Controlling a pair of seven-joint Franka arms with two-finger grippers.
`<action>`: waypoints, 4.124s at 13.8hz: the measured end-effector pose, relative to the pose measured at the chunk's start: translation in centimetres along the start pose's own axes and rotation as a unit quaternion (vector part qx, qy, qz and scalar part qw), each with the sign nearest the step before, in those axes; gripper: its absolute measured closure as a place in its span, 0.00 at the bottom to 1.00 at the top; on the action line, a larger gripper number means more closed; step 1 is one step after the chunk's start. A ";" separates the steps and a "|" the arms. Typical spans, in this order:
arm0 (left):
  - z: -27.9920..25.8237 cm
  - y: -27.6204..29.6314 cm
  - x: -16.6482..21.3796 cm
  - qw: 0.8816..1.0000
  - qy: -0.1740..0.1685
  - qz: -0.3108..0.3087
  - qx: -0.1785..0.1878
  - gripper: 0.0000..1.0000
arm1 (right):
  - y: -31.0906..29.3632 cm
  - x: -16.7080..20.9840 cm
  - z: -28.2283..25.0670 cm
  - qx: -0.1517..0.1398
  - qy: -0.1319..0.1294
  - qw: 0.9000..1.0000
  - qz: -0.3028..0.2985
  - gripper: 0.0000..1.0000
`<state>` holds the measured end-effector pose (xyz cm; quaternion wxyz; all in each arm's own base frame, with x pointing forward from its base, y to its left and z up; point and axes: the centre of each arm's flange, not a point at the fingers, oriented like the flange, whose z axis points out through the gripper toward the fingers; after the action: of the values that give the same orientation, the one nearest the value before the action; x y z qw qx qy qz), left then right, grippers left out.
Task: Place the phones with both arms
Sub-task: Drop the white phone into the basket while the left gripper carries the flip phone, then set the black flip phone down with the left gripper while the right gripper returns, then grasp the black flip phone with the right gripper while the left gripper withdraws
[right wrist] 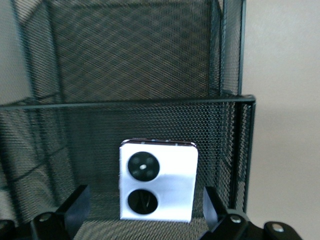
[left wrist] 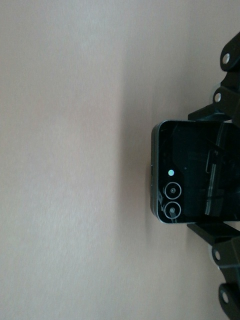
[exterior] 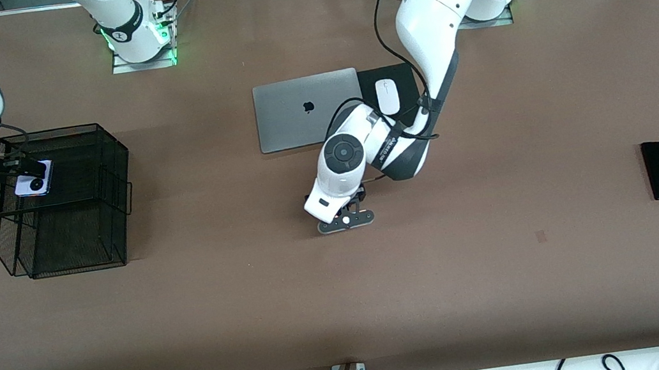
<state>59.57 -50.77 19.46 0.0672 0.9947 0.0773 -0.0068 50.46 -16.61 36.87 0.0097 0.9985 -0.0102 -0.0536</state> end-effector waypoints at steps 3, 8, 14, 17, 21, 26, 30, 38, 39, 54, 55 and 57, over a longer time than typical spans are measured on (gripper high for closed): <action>1.0 1.3 -1.5 1.000 0.005 -0.012 -0.002 0.20 | -4.1 2.4 -8.2 0.003 -0.012 1.000 0.005 0.00; 1.7 2.5 -2.0 0.999 0.021 -0.033 -0.010 0.20 | -9.6 4.5 -14.8 0.015 0.027 0.999 0.012 0.00; 2.5 2.2 -1.5 0.999 0.027 -0.038 -0.010 0.17 | -13.4 6.2 -15.7 0.005 0.032 0.999 0.014 0.00; 2.2 2.3 -1.3 0.999 0.029 -0.038 -0.012 0.00 | -13.4 6.2 -15.6 0.003 0.031 0.999 0.015 0.00; 1.1 2.2 -0.9 0.999 0.021 -0.040 0.001 0.00 | -14.4 6.3 -15.7 0.006 0.031 0.999 0.010 0.00; -4.5 -2.5 3.8 0.999 -0.008 -0.004 0.047 0.00 | -20.2 6.4 -16.7 0.006 0.041 0.999 -0.028 0.00; -6.8 -8.8 8.2 0.991 -0.032 0.083 0.100 0.00 | -27.9 6.1 -17.1 0.007 0.049 0.998 -0.044 0.00; -8.9 -24.2 15.7 0.963 -0.085 0.200 0.158 0.00 | -54.1 8.9 -7.2 0.047 0.105 0.993 -0.012 0.00; -9.1 -26.2 16.5 0.962 -0.091 0.205 0.158 0.00 | -55.9 9.4 -5.1 0.059 0.121 0.991 -0.014 0.00; -18.9 -57.8 25.0 0.975 -0.040 0.166 0.142 0.00 | -63.7 9.3 12.5 0.070 0.155 0.983 -0.074 0.00; -19.8 -60.4 25.1 0.978 -0.032 0.154 0.138 0.00 | -64.0 9.0 13.0 0.069 0.153 0.983 -0.077 0.00; -21.1 -65.7 25.0 0.983 -0.013 0.135 0.126 0.00 | -64.8 8.3 14.3 0.065 0.149 0.983 -0.084 0.00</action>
<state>74.20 20.20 31.06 -0.0575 0.9963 -0.0602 -0.0199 58.46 47.68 20.50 -0.0587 0.9910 0.0719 0.0961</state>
